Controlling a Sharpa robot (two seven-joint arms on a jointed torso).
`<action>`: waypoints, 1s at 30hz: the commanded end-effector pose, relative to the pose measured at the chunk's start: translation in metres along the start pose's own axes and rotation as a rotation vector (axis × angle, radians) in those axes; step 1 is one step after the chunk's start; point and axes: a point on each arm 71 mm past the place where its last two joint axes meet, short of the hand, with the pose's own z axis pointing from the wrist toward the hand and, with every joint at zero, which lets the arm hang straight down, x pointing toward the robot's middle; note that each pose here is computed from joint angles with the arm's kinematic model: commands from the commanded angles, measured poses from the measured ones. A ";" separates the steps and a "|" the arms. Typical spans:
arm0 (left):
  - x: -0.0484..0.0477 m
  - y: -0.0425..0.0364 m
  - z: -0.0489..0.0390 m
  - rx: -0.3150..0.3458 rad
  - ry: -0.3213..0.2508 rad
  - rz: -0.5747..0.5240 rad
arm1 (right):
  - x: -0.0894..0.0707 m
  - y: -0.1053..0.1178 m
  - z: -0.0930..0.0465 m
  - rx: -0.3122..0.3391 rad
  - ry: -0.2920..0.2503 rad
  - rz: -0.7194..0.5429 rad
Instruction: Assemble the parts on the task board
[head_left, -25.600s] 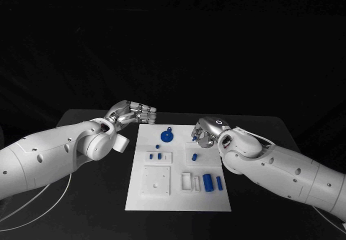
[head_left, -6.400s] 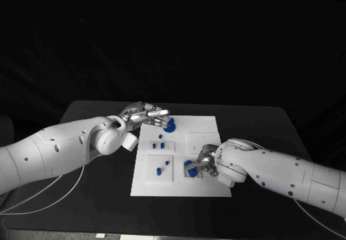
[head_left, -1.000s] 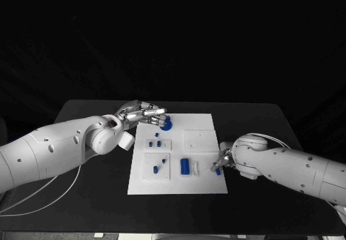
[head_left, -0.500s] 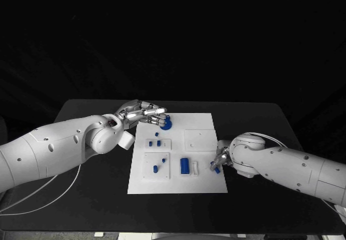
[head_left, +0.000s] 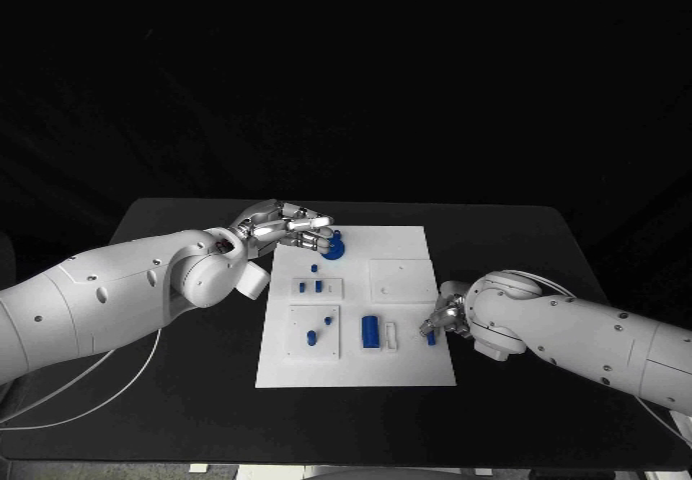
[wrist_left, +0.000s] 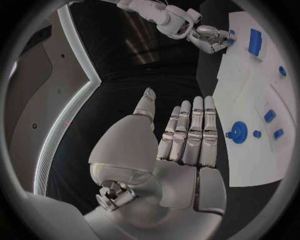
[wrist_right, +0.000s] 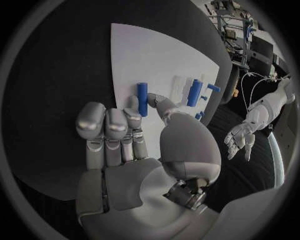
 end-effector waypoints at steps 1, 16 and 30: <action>0.0024 -0.0009 0.0004 0.005 0.018 -0.004 | 0.022 -0.015 0.004 0.055 0.070 0.053; 0.0023 -0.0006 0.0005 0.002 0.021 -0.004 | 0.017 0.009 -0.015 -0.066 0.089 0.187; 0.0021 -0.0004 0.0004 0.000 0.022 -0.004 | 0.018 0.030 -0.021 -0.143 0.114 0.226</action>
